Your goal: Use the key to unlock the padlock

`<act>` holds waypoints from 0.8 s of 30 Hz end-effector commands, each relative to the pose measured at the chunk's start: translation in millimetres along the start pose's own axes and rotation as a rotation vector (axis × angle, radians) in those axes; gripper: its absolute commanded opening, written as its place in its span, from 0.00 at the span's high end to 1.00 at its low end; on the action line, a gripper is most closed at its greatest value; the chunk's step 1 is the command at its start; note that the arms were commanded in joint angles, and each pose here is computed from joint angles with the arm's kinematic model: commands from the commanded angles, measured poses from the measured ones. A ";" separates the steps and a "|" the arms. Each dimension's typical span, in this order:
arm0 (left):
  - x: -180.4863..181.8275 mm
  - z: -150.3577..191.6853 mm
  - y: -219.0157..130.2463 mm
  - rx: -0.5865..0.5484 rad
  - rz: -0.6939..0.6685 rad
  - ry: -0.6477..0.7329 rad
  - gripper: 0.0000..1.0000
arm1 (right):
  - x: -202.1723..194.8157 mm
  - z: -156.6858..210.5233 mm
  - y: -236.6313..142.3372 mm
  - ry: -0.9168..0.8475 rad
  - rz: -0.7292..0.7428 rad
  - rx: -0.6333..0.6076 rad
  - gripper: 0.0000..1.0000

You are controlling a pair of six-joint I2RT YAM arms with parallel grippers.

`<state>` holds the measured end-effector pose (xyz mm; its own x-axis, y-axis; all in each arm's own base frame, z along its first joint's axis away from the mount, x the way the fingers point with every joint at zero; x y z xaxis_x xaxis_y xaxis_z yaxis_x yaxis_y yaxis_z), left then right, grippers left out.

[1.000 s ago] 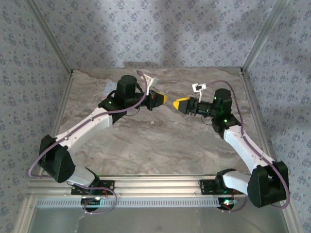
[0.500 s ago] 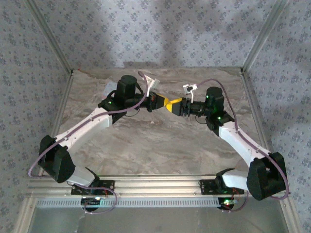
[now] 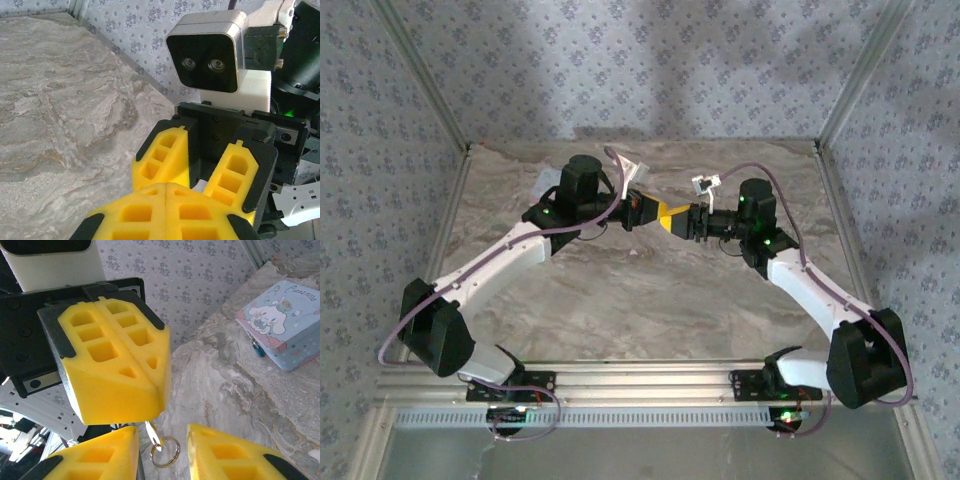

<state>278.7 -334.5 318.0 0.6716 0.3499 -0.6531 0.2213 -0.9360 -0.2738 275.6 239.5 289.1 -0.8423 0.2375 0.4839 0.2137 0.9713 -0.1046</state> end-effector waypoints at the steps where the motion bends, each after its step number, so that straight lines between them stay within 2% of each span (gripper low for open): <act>1: -11.4 -11.2 -3.7 -0.020 0.034 0.033 1.00 | 6.0 -9.1 2.2 -0.029 -0.016 -0.004 0.73; 6: -11.3 -10.5 -3.0 -0.017 0.037 0.034 1.00 | 5.9 -7.1 3.6 -0.022 -0.019 0.004 0.80; 14: -9.2 -12.5 -4.5 -0.026 0.027 0.033 0.99 | 5.6 -3.6 2.1 -0.020 -0.005 0.010 1.00; 18: -1.8 -19.1 -11.0 -0.060 -0.015 0.024 0.83 | 2.0 1.8 -1.5 -0.015 0.032 0.023 1.00; 19: 2.8 -22.4 -14.5 -0.076 -0.039 0.016 0.73 | 0.4 4.3 -2.6 -0.012 0.045 0.029 1.00; 20: 9.0 -25.9 -18.5 -0.096 -0.071 0.007 0.69 | -1.8 6.2 -4.3 -0.007 0.062 0.034 1.00; 21: 15.9 -28.7 -22.6 -0.112 -0.104 -0.001 0.65 | -3.6 8.8 -5.5 -0.002 0.076 0.042 1.00; 23: 38.0 -32.6 -33.1 -0.146 -0.223 -0.024 0.49 | -8.2 14.8 -9.0 0.008 0.113 0.062 1.00; 24: 50.4 -33.4 -38.3 -0.158 -0.289 -0.035 0.44 | -9.8 17.2 -10.4 0.012 0.130 0.070 1.00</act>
<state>310.7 -309.9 310.1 0.6014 0.4794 -0.6391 0.3640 -0.8766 -0.3149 274.2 235.2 273.3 -0.8130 0.3052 0.4959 0.2473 0.9520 -0.1805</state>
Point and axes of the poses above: each hand's point on the last joint's axis, 136 mm out from that joint toward the fingers, its own y axis out along the fingers, its own x axis along the line the jaws close on, z = x × y, the point moved 2 cm from there along -y, back along the fingers, and after that the axes turned 9 degrees about -y, right-handed, at the moved point
